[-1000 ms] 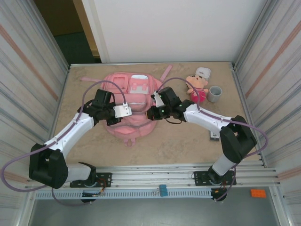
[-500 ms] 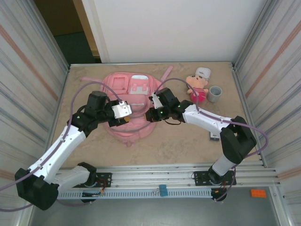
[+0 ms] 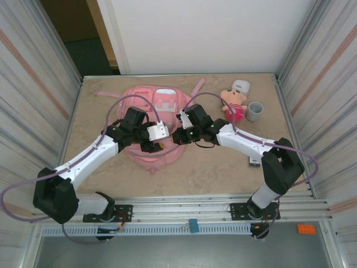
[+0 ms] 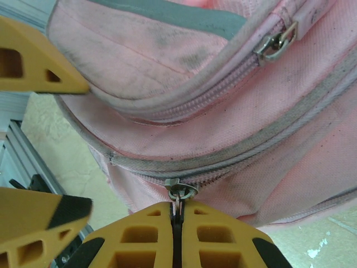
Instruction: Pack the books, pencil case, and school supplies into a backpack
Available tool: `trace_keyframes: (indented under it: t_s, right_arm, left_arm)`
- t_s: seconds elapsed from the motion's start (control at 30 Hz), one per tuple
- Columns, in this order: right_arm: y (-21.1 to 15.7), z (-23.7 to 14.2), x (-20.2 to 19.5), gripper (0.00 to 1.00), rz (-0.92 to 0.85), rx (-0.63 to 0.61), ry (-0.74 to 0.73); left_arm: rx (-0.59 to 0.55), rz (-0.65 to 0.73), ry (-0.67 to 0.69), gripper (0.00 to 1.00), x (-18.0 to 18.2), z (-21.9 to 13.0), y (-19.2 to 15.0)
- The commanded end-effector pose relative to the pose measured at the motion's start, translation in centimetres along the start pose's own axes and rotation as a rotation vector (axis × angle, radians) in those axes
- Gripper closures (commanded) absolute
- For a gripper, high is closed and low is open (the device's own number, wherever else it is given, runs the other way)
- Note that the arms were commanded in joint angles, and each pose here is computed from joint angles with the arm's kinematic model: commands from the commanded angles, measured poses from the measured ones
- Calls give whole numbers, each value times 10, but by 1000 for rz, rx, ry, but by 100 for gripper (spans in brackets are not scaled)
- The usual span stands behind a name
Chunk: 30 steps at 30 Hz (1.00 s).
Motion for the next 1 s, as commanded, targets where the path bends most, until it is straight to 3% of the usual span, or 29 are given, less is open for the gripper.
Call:
trace_keyframes:
  t_s: [0.0, 0.07, 0.23, 0.3, 0.4, 0.67, 0.97]
  right_arm:
    - [6, -20, 33, 100, -83, -20, 127]
    - [3, -20, 35, 100, -94, -10, 160]
    - [2, -24, 33, 100, -92, -5, 169]
    - [1, -27, 28, 100, -78, -7, 161]
    - [2, -33, 14, 100, -41, -18, 137]
    - [15, -41, -30, 100, 19, -32, 91]
    - [57, -37, -76, 100, 124, -104, 6]
  left_arm:
    - [-23, 3, 58, 38, 11, 3, 10]
    - [-30, -4, 74, 43, 15, 4, 13]
    - [32, 6, 118, 71, 19, 10, 4]
    - [66, 19, 111, 87, 15, 10, -2]
    - [92, 41, 127, 100, 11, 5, -8]
    - [106, 92, 80, 100, -7, -19, -16]
    - [119, 126, 34, 100, -28, -38, -24]
Point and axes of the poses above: each hand's point on the last joint's axis, 136 mm out from that joint toward the fingers, its own z axis out along the fingers, its own x axis along the line the jaws close on, y = z × x, the point moved 7 cm from there along -z, back along the fingers, and after that the axes turned 5 degrees about z, right-handed, at the moved point
